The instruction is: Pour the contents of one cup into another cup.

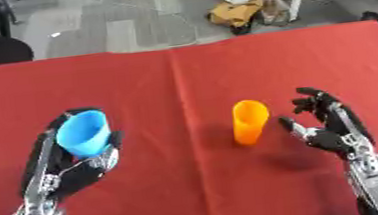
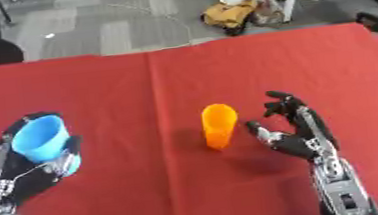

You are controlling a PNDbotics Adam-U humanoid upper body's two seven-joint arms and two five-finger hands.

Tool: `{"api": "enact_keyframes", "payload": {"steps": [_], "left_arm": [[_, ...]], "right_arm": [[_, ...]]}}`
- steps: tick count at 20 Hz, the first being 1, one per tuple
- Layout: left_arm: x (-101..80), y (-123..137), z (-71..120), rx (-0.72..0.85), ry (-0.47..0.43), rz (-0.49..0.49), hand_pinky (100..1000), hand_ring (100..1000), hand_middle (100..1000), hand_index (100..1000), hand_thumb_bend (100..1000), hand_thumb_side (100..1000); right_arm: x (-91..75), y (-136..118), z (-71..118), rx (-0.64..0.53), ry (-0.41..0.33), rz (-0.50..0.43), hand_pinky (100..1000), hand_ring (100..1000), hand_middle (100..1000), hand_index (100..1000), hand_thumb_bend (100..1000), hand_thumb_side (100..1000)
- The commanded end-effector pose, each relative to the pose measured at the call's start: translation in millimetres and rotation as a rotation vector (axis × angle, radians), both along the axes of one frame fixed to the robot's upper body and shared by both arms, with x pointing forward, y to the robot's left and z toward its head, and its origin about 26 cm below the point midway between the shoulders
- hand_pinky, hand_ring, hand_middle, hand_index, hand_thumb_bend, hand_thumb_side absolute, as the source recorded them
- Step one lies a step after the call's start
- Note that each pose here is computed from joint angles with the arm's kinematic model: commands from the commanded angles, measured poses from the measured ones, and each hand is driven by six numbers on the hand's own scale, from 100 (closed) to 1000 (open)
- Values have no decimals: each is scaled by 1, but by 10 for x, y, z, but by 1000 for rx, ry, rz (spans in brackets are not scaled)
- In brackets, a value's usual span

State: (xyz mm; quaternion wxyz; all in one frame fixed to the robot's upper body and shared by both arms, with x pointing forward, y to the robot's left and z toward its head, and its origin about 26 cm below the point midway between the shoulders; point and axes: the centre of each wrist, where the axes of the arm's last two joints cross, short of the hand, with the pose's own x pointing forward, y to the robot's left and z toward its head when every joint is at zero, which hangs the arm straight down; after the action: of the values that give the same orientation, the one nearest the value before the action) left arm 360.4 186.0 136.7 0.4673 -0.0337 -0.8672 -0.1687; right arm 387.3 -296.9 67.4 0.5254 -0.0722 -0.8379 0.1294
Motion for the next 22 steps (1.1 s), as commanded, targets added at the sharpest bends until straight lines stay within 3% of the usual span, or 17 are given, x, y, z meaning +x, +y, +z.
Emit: {"api": "enact_keyframes", "payload": {"steps": [1, 11, 22], "left_arm": [[-25, 23, 112, 0, -39, -15, 461, 450, 448, 689, 145, 100], [-76, -4, 149, 0, -63, -48, 473, 453, 451, 689, 147, 100], [-88, -23, 146, 0, -62, -64, 476, 455, 452, 690, 146, 100]], "right_arm": [[44, -18, 79, -21, -19, 24, 936, 867, 547, 855, 609, 281], [179, 106, 178, -102, -34, 73, 950, 882, 561, 865, 623, 275], [256, 232, 150, -148, -20, 115, 950, 879, 553, 867, 623, 279]]}}
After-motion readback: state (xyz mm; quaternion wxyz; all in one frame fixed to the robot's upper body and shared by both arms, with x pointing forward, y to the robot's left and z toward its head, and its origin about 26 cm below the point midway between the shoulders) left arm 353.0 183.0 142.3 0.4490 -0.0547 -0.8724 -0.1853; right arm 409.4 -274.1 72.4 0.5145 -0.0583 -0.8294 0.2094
